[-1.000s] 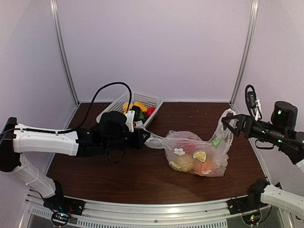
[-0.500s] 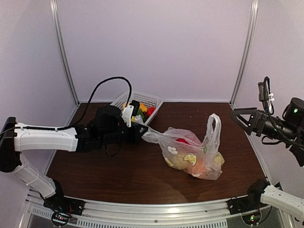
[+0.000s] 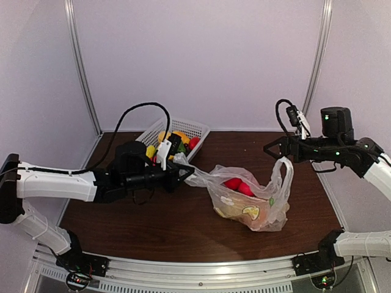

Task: Untie the knot of the plastic bag and take out the fruit
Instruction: Adjust the bag opening for the takeout bag.

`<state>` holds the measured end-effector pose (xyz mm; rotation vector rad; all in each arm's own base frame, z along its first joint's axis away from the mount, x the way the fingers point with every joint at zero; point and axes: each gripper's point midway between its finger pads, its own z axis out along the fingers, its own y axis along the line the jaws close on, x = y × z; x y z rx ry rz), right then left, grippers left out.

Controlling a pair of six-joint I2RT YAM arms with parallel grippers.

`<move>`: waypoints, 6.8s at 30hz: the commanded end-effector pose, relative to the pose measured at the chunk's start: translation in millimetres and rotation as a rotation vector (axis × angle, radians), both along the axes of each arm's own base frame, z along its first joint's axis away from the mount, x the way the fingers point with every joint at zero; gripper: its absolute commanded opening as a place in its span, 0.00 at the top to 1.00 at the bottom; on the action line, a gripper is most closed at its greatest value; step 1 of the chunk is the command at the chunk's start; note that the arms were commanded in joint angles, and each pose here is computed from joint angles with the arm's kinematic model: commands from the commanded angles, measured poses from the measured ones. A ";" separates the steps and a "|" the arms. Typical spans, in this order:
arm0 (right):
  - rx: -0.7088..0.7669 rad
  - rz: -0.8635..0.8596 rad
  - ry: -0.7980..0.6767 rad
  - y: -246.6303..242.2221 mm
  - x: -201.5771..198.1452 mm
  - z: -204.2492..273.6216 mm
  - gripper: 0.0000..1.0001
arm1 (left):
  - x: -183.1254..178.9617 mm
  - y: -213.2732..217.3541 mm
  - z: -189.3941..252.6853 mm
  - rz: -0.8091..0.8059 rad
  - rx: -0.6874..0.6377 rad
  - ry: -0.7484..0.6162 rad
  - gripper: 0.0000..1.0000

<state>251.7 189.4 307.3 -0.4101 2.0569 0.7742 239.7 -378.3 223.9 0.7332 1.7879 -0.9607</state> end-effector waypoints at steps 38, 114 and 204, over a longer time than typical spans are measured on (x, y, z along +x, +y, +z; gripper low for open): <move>-0.265 0.104 0.073 86.6 16.9 -103.0 1.00 | 3.5 -12.3 23.1 -0.047 0.025 -0.057 1.00; -0.072 -0.512 -0.376 -66.3 84.4 119.6 1.00 | 48.5 -8.4 -46.3 0.205 -0.084 0.375 1.00; -0.404 0.135 0.122 45.9 -1.5 -104.7 0.95 | 152.7 -11.4 25.7 0.143 -0.110 0.223 1.00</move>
